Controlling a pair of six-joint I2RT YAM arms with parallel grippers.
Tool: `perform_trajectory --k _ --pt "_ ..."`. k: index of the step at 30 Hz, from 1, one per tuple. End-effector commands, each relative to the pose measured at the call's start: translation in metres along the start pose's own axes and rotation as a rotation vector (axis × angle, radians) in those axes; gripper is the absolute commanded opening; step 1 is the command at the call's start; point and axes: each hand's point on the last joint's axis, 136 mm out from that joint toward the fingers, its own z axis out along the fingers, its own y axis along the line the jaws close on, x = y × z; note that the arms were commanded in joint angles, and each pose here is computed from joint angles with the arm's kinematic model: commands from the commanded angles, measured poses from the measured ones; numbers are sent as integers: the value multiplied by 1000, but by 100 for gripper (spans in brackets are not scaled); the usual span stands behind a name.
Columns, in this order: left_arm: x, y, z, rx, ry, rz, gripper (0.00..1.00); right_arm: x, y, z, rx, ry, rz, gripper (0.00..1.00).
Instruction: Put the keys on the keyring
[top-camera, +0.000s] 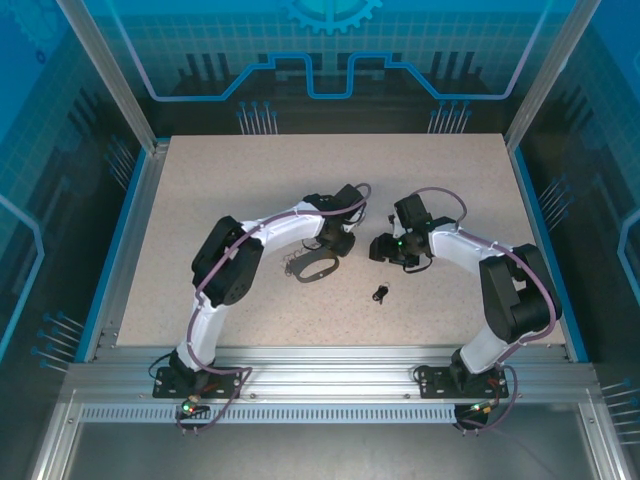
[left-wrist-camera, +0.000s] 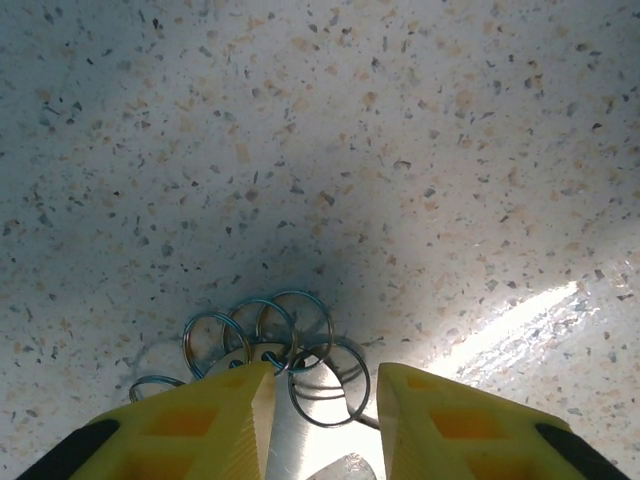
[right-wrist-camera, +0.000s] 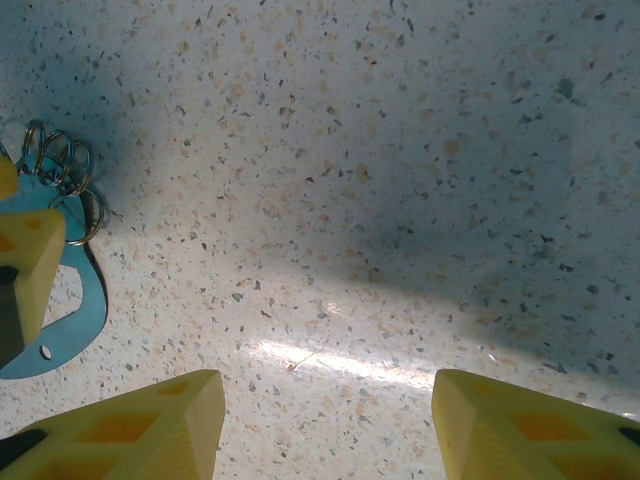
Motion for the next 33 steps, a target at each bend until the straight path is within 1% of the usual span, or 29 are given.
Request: perform_trajectory --k 1,19,27,33 --pt "-6 1 5 -20 -1 26 35 -5 2 -2 -17 -9 18 58" --pt "-1 12 18 -34 20 17 34 -5 2 2 -18 3 13 57" --pt "-2 22 20 -74 16 4 34 -5 2 3 -22 3 12 57" --pt "-5 23 19 -77 6 3 29 -6 3 5 -25 3 9 56"
